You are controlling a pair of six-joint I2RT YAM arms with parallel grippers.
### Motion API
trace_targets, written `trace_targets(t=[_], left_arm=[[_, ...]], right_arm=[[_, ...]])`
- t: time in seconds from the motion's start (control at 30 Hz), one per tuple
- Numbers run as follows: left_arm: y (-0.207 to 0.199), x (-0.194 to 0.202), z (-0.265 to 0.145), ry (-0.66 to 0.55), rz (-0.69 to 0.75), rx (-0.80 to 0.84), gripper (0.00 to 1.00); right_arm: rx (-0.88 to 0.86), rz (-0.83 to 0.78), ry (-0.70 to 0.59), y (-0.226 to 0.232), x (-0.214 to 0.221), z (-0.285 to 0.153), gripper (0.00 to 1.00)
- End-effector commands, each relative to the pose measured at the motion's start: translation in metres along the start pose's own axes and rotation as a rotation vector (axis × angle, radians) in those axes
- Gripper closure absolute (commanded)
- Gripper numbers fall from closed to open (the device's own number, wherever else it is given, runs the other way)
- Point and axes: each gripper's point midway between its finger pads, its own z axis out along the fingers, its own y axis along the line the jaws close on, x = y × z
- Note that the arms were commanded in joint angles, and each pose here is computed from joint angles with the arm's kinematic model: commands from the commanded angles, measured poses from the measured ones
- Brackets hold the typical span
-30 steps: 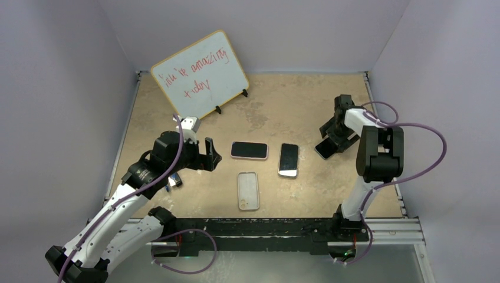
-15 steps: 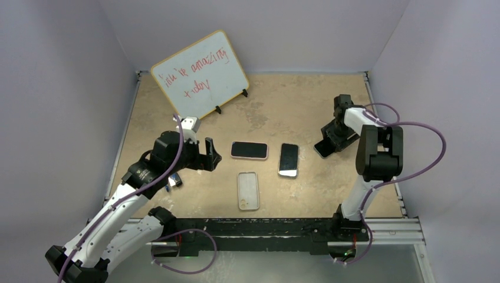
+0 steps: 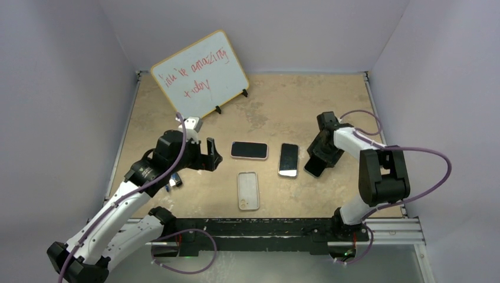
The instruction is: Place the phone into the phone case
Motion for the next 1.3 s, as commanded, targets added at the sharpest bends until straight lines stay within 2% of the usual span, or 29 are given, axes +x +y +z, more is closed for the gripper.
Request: trace_targets(t=[0.0,0.13,0.37,0.67,0.77,0.97,1.1,1.27], left_arm=[[-0.007,-0.005,0.004,-0.001,-0.024,0.022,0.05],[-0.013,0.002,0.011,-0.001,-0.064,0.066,0.05],[-0.022,0.024,0.032,0.077,-0.135,0.129,0.06],[-0.044,0.052,0.052,0.177,-0.249,0.263,0.06],[-0.038,0.043,0.049,0.143,-0.244,0.218,0.06],[-0.02,-0.003,0.014,-0.016,-0.162,0.083,0.06],[-0.017,-0.019,-0.006,-0.058,-0.143,0.049,0.06],[-0.014,-0.018,-0.012,-0.068,-0.148,0.042,0.06]], right_arm=[[-0.051,-0.106,-0.032,-0.002,0.017,-0.02,0.48],[-0.092,-0.146,-0.07,-0.005,0.026,-0.038,0.5],[-0.206,-0.19,-0.096,0.0,0.041,-0.064,0.54],[-0.576,-0.326,-0.056,0.052,0.096,-0.11,0.55],[-0.651,-0.358,-0.036,0.068,0.118,-0.119,0.55],[-0.773,-0.501,-0.002,0.105,0.175,-0.142,0.55],[-0.833,-0.551,0.004,0.129,0.206,-0.161,0.55],[-0.876,-0.589,0.042,0.153,0.254,-0.167,0.54]])
